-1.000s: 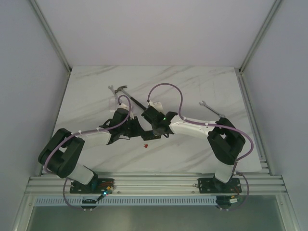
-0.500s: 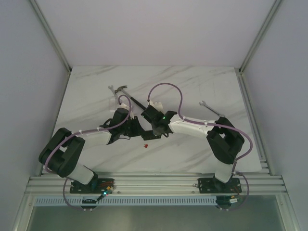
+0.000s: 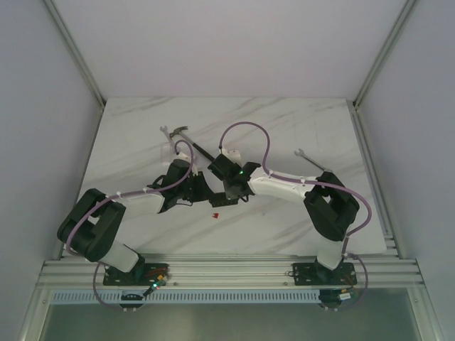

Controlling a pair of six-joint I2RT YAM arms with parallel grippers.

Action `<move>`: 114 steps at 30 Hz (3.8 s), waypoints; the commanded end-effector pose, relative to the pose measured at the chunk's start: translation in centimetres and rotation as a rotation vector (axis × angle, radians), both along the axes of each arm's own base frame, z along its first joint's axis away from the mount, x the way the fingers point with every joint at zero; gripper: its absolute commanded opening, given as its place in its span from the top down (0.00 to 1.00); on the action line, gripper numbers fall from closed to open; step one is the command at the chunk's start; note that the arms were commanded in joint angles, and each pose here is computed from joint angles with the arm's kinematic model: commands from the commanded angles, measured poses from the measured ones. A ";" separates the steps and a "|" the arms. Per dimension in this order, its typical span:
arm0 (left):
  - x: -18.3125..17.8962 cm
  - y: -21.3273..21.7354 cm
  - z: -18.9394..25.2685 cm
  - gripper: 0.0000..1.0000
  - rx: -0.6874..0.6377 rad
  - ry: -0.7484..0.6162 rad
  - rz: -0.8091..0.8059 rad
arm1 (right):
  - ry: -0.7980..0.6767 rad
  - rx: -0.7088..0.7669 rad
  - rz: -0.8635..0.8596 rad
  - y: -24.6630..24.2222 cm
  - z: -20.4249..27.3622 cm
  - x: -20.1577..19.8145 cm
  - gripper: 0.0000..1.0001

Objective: Snap on the fuse box
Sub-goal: Install the fuse at the fuse box base.

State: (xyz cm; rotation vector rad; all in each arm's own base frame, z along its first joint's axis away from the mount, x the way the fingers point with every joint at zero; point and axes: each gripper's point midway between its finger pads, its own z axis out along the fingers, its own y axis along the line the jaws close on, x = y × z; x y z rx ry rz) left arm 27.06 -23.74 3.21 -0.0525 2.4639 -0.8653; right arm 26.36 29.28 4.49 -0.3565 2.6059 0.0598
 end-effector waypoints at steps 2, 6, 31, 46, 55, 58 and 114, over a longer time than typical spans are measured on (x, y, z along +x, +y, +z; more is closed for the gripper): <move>-1.7 1.6 -3.0 0.70 0.085 0.095 0.018 | 0.208 -0.209 -0.041 -5.7 -4.8 -4.2 1.00; -1.8 1.7 -3.1 0.70 0.086 0.099 0.019 | 0.191 -0.212 -0.049 -5.7 -4.1 -3.8 1.00; -2.0 1.9 -3.3 0.70 0.089 0.106 0.022 | 0.235 -0.219 -0.025 -5.7 -4.6 -4.0 1.00; -2.2 2.0 -3.4 0.70 0.090 0.107 0.025 | 0.311 -0.311 -0.052 -8.1 -7.2 -5.6 1.00; -2.3 2.1 -3.4 0.70 0.089 0.108 0.027 | 0.337 -0.344 -0.042 -8.9 -7.9 -5.9 1.00; -2.3 2.1 -3.5 0.71 0.089 0.109 0.027 | 0.358 -0.361 -0.035 -9.2 -8.5 -6.3 1.00; -1.7 1.6 -2.1 0.62 0.053 0.092 0.051 | 0.240 -0.151 -0.029 -5.3 -4.5 -2.8 1.00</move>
